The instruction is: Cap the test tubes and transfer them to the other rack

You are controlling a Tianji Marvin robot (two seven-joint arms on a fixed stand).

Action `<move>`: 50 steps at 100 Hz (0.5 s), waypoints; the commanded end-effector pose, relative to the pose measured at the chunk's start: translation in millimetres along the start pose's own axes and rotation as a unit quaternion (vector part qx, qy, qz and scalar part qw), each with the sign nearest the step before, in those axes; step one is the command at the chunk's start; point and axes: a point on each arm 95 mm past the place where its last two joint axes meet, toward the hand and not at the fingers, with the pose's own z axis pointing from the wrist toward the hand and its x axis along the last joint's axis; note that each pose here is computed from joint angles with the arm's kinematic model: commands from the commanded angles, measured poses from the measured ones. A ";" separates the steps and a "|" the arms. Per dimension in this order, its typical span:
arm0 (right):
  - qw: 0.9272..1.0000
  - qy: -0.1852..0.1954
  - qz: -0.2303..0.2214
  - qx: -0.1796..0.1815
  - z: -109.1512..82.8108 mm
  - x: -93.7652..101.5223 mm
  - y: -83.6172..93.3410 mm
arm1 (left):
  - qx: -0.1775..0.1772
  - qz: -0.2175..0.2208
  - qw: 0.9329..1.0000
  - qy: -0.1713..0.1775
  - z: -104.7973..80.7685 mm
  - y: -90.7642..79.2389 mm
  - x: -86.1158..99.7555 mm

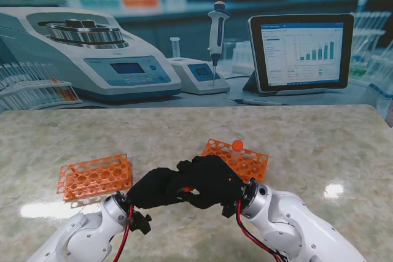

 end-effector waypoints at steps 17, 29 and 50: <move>0.999 -0.001 0.026 0.025 -3.4 -0.4 -15.4 | 0.013 -0.001 0.999 0.037 13.5 -6.2 19.6; 0.999 0.002 0.032 0.023 -2.7 -1.1 -13.3 | 0.013 0.002 0.999 0.036 13.4 -6.4 19.5; 0.999 0.011 0.036 0.013 -2.9 2.4 -7.7 | 0.012 0.004 0.999 0.033 13.0 -7.1 19.2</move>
